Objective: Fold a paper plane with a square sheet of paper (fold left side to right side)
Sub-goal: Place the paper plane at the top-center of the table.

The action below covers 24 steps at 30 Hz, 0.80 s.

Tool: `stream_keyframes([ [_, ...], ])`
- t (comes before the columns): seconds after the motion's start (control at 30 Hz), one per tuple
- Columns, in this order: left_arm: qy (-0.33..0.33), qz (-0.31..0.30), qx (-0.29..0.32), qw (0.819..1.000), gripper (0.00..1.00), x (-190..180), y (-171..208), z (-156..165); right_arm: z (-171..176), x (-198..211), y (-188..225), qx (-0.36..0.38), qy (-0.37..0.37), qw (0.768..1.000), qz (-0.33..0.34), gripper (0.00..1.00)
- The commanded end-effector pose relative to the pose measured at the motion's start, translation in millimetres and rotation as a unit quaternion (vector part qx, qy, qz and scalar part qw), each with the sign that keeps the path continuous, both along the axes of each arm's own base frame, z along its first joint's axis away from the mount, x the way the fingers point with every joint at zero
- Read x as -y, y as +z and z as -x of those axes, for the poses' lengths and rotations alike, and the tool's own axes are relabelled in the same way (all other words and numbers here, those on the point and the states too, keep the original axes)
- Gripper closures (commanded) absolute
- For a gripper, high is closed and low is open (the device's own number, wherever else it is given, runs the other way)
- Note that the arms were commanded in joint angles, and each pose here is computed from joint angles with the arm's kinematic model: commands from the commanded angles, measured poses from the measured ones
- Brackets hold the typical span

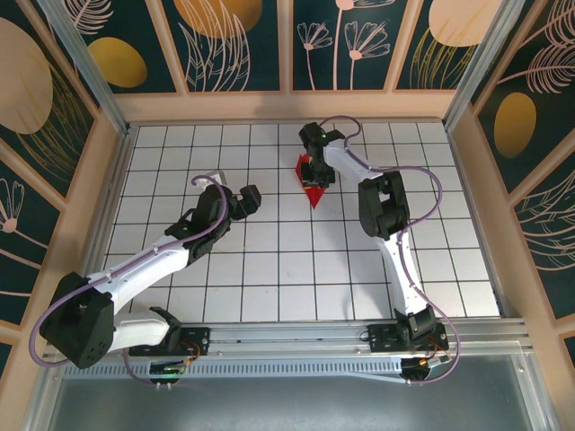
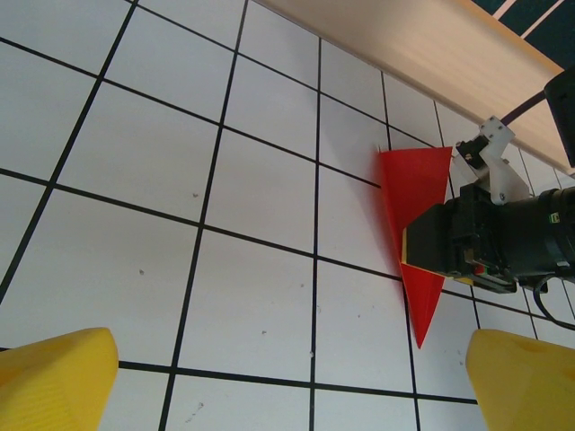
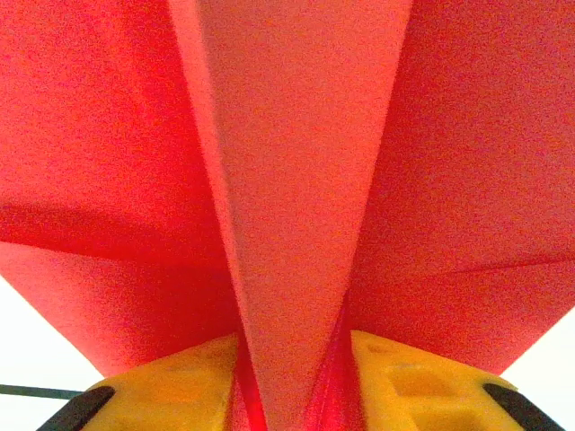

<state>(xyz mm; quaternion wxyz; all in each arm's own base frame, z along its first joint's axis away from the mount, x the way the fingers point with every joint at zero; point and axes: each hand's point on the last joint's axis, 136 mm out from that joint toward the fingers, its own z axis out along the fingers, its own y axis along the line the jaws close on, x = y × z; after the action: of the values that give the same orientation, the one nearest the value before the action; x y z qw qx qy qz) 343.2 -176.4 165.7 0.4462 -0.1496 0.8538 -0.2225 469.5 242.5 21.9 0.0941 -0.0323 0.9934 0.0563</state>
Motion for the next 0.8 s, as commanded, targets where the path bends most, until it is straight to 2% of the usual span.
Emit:
stream_keyframes([
  [0.0,0.001,-0.001,0.011,1.000,0.01,-1.0,11.3,-3.8,8.0,6.2,-13.4,-0.015,0.004,1.000,0.027,0.63],
  [0.27,0.006,-0.004,0.015,1.000,0.01,-4.9,15.4,-2.3,3.0,5.6,-0.6,0.005,-0.014,0.999,0.029,0.66],
  [0.77,0.006,-0.006,0.012,1.000,0.01,-5.0,13.5,-1.7,7.4,-11.7,-10.2,-0.001,-0.013,1.000,0.018,0.68],
])
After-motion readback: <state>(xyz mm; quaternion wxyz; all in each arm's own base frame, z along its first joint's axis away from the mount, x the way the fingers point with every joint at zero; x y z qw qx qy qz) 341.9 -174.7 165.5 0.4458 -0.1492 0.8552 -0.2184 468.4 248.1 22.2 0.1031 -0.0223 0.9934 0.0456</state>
